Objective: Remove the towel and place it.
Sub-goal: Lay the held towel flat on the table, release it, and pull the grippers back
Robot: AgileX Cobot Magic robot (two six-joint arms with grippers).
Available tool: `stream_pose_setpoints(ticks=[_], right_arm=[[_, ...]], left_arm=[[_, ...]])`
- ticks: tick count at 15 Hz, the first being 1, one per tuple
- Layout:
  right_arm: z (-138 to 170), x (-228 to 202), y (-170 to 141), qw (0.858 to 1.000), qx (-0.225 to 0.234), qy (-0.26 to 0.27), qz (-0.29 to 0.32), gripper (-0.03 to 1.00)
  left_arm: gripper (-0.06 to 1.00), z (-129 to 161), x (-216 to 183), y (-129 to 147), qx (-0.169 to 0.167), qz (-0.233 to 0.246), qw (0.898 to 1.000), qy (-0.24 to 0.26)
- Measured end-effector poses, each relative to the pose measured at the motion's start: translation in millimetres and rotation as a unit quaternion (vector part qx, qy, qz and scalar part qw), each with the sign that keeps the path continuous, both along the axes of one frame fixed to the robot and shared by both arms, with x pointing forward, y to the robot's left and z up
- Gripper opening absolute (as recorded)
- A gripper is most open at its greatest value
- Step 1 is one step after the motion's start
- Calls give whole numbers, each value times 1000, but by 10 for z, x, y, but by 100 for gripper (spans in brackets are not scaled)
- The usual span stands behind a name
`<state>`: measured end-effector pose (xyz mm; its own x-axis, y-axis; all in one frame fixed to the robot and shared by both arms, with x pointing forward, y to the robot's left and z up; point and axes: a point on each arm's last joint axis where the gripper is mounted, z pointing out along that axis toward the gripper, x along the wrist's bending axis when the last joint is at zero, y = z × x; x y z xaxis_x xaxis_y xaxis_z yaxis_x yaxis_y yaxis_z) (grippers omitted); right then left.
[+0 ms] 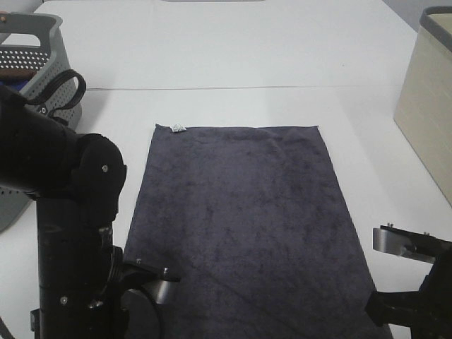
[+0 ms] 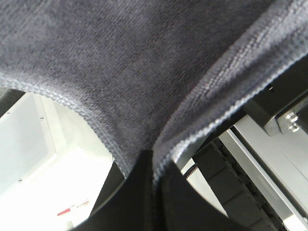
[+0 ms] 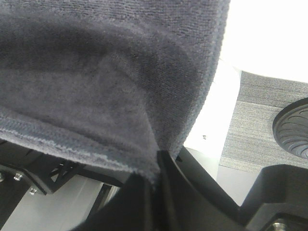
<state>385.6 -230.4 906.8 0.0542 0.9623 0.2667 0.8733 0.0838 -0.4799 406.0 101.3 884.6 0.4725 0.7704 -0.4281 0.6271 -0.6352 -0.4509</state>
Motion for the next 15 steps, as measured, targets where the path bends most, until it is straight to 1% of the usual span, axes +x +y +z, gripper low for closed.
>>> stream_pose_setpoints(ticks=[4, 5, 6, 8, 9, 10, 11, 12, 13, 15], right_arm=[[1, -1, 2, 1000, 1, 1, -1, 2], [1, -1, 2, 1000, 1, 1, -1, 3], [2, -1, 3, 1000, 1, 1, -1, 5], [3, 0, 8, 1000, 3, 2, -4, 13], [4, 0, 11, 1000, 4, 2, -6, 21], [5, 1, 16, 1000, 6, 2, -9, 31], [7, 3, 22, 1000, 8, 3, -13, 43], [9, 4, 30, 1000, 11, 4, -17, 52], [10, 3, 32, 1000, 12, 5, -18, 57], [55, -4, 35, 1000, 17, -2, -18, 61]], left_arm=[[0, 0, 0, -2, 0, 1, 1000, 0], [1, 3, -3, -9, -2, 5, 1000, 3], [5, 7, -7, -19, -6, 9, 1000, 6], [20, 17, -16, -51, -19, 22, 1000, 13], [31, 21, -18, -61, -22, 27, 999, 15], [45, 23, -20, -70, -24, 31, 999, 17], [55, 24, -21, -72, -25, 32, 999, 18], [63, 24, -21, -73, -25, 33, 999, 18], [66, 27, -17, -76, -26, 33, 999, 17], [68, 72, 26, -118, -33, 30, 999, 15]])
